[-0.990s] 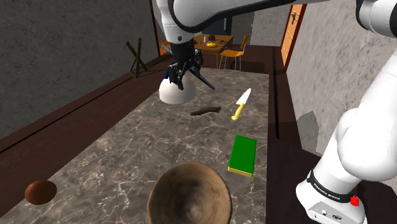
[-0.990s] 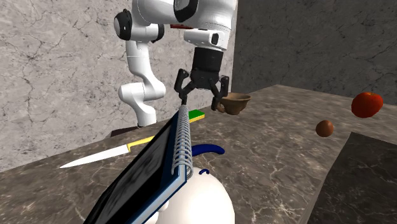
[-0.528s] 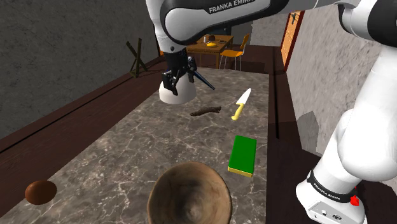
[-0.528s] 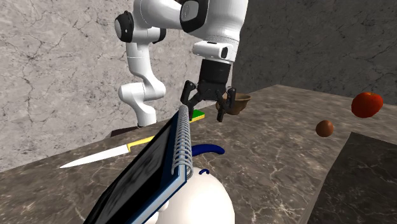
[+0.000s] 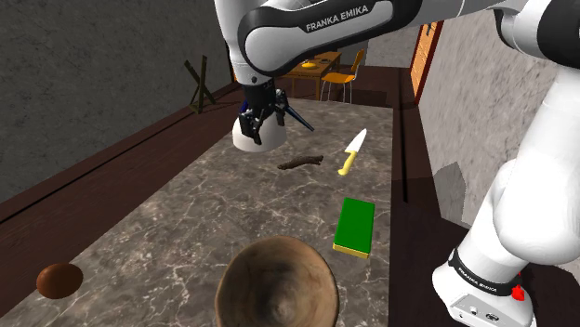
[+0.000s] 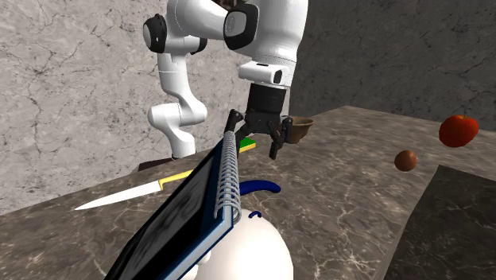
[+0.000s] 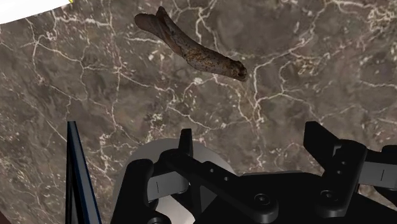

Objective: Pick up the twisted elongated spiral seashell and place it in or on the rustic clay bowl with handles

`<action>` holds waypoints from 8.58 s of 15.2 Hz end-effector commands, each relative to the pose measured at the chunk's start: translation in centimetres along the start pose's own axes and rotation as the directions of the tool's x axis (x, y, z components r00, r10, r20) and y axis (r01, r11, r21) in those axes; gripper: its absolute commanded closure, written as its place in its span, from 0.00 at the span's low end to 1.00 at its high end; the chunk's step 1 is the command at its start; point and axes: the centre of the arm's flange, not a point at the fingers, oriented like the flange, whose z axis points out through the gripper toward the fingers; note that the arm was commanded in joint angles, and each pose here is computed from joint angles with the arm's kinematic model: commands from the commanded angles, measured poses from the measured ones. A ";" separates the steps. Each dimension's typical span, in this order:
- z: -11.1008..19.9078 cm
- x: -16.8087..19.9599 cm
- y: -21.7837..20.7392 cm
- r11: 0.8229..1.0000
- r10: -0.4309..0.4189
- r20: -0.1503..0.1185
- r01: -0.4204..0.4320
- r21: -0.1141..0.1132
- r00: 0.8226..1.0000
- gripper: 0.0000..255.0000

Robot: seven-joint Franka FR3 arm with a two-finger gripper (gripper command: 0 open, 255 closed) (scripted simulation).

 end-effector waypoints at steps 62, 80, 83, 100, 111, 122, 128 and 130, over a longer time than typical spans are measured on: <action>2.5 -0.7 6.3 0.614 -0.788 0.115 0.753 0.237 0.605 1.00; -6.2 -1.1 7.0 0.614 -0.788 0.115 0.753 0.237 0.605 1.00; -7.1 -3.3 3.8 0.614 -0.788 0.115 0.753 0.237 0.605 1.00; -11.9 -15.8 -14.1 0.614 -0.788 0.115 0.753 0.237 0.605 1.00; -14.4 -23.5 -25.3 0.614 -0.788 0.115 0.753 0.237 0.605 1.00; -8.7 -23.8 -26.5 0.614 -0.788 0.115 0.753 0.237 0.605 1.00; -7.0 -23.8 -26.9 0.614 -0.788 0.115 0.753 0.237 0.605 1.00; -7.0 -23.8 -26.9 0.614 -0.788 0.115 0.753 0.237 0.605 1.00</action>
